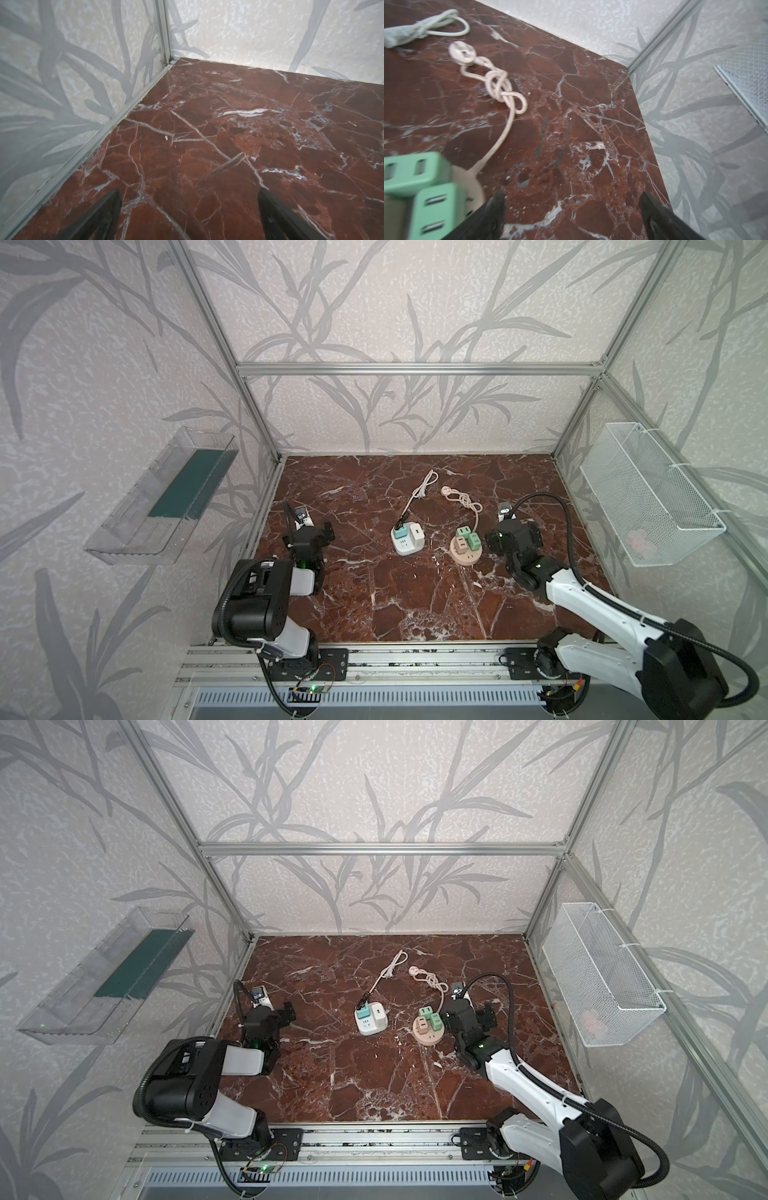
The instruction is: Insert the plug
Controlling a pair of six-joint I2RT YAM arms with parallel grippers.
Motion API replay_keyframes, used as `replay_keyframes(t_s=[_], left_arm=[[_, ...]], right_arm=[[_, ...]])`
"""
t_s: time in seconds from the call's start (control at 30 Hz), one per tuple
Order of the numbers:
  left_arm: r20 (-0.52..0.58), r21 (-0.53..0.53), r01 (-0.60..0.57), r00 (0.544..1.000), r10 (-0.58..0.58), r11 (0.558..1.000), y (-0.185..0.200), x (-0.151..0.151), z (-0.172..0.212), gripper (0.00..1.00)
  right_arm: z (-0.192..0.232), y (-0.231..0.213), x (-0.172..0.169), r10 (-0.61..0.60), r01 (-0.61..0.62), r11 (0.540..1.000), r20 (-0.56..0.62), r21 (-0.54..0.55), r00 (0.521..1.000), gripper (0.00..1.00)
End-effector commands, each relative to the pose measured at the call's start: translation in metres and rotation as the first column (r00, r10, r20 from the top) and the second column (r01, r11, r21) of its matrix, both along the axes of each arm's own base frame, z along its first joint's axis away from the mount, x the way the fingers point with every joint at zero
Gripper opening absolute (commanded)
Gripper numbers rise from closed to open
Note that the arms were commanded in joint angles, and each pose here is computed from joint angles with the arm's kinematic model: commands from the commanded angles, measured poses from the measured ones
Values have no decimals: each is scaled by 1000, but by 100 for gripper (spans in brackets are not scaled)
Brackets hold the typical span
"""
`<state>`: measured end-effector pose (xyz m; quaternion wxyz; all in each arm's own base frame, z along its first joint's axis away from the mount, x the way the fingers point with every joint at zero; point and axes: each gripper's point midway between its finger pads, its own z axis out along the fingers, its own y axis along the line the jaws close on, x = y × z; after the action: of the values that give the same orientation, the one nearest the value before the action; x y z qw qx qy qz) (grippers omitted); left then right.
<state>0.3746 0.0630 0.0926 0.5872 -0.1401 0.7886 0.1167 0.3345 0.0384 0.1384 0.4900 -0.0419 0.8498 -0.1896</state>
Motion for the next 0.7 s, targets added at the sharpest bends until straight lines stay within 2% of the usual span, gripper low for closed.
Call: replay_keyframes(t_s=[0.0,0.03,0.07,0.1,0.13,0.17,0.2,0.27,0.3,0.33,0.43,0.53,0.67], left_arm=[[16,7,31,999,-31,1000,-5,1,8,99],[-6,2,36,999,-36,999,-6,3,7,99],[-19,7,43,999,-43,999,-6,7,5,99],[-20,14,50,999,-50,999,-7,12,4,99],[-4,25,54,999,-54,998,-7,14,6,99],[-2,21,59,998,-59,998,-8,11,6,99],[-8,19,63,998,-63,998,-9,11,5,99],[-13,25,71,997,-71,997,-10,15,5,99],[-21,21,74,997,-74,997,-11,15,5,99],[-21,20,71,997,-70,997,-10,14,4,99],[-19,20,72,997,-72,997,-10,15,5,99],[-17,21,72,997,-72,997,-10,15,5,99],[-18,22,73,997,-72,997,-10,15,5,99]], right_arm=[[0,-17,33,-33,19,997,210,72,977,99],[-9,-24,39,-55,33,995,256,90,965,99],[-7,-36,41,-116,104,993,298,58,947,99],[-12,-37,45,-117,96,992,318,80,941,99],[-16,-32,49,-65,44,996,313,72,948,99],[-24,-17,52,13,-31,997,249,71,968,99],[-25,-15,53,27,-46,996,230,80,973,99],[-38,-19,55,68,-109,977,216,185,974,100],[-46,-22,59,74,-120,969,209,215,975,99],[-41,-24,62,76,-129,971,254,201,964,99],[-45,-24,60,65,-106,969,183,222,981,99],[-40,-16,59,119,-174,965,262,196,958,99],[-41,-9,59,158,-209,960,255,188,954,99]])
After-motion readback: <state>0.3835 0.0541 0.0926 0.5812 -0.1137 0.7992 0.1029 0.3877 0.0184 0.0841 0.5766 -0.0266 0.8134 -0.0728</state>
